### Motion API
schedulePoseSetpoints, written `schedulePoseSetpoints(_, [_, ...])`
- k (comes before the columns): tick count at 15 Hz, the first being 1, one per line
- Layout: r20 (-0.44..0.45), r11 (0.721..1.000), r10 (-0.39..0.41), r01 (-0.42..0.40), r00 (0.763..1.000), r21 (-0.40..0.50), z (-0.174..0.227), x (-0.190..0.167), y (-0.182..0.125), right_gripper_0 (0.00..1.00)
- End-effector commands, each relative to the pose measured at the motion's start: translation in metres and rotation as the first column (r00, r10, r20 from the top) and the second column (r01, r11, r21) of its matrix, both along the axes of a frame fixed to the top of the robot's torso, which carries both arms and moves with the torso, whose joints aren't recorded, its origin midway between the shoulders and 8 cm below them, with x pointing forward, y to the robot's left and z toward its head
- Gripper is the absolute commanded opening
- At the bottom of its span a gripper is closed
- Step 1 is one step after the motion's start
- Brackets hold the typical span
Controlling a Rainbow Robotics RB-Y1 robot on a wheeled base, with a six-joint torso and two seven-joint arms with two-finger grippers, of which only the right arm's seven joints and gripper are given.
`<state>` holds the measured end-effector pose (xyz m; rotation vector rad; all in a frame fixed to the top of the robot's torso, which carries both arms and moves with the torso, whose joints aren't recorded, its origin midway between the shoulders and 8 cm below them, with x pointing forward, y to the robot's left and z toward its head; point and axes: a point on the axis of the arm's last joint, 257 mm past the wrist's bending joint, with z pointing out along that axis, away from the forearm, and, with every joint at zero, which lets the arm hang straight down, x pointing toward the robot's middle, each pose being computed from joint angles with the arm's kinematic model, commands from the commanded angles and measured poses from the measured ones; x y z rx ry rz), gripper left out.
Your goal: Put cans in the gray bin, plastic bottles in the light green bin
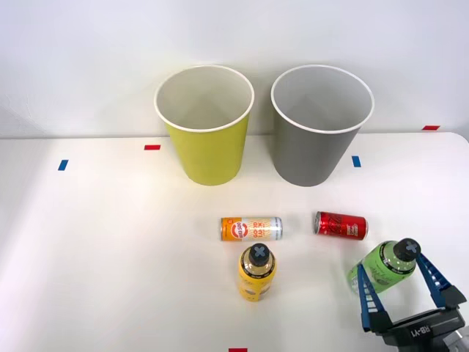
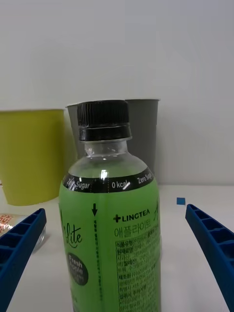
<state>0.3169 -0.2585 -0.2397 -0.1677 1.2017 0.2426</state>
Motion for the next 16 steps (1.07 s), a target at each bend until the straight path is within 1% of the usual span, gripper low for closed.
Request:
schedulePoseSetpoints(1, [0.01, 1.0, -0.001, 0.001, 1.0, -0.031, 0.001, 0.001, 0.0, 0.99])
schedulePoseSetpoints(5, [-0.008, 0.997, 0.011, -0.011, 1.0, -0.076, -0.003, 0.002, -0.003, 0.99])
schedulePoseSetpoints(9, [-0.04, 0.995, 0.02, -0.024, 0.999, -0.094, -0.007, 0.007, 0.0, 0.99])
schedulePoseSetpoints(16, [-0.039, 0.995, 0.025, -0.028, 0.999, -0.094, -0.003, 0.018, 0.004, 0.99])
